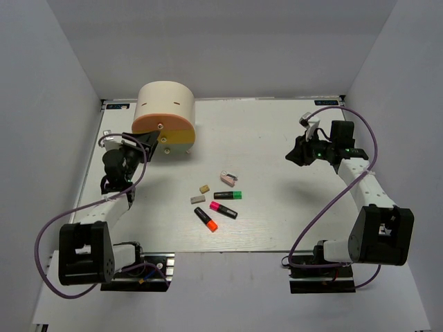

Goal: Sort the stationery into containers
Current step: Open the drawer in the storage box, then pick up the stapler from the center of the board, then place the stapler in the drawer, then close the drawer in the storage box, then open the drawer in the storage box.

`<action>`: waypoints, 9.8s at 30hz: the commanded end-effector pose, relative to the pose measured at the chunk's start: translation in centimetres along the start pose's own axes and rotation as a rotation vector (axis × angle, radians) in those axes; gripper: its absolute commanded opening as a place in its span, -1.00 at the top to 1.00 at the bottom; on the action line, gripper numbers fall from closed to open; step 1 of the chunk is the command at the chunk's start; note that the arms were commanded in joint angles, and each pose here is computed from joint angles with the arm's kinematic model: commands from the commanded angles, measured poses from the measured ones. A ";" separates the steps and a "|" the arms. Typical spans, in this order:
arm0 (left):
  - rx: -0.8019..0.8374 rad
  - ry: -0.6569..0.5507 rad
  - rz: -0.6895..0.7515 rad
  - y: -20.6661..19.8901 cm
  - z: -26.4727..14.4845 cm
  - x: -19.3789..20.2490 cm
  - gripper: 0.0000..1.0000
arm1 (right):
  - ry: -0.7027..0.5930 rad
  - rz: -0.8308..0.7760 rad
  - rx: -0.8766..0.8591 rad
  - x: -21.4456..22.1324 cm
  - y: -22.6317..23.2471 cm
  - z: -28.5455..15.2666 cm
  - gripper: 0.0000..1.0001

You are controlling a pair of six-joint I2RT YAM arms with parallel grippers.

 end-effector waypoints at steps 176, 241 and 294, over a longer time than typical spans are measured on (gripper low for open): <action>-0.190 0.371 0.275 2.8 -12.6 7.0 0.08 | -0.666 -0.500 -0.223 -32.4 24.8 18.6 0.33; -0.103 0.193 0.496 -3.3 5.1 -0.7 -0.26 | 0.092 -0.219 -0.126 -5.3 8.9 8.5 -0.17; -0.282 0.251 0.584 5.1 6.3 0.6 -0.04 | 0.117 -0.207 -0.118 -3.9 8.4 8.7 -0.17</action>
Point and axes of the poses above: each gripper's point midway between its finger pads, its own z axis out along the fingers, its own y axis along the line the jaws close on, x = y × z, the point moved 3 cm from there along -z, back along the fingers, and after that the axes turned 4 degrees about -z, right-handed, at the moved point
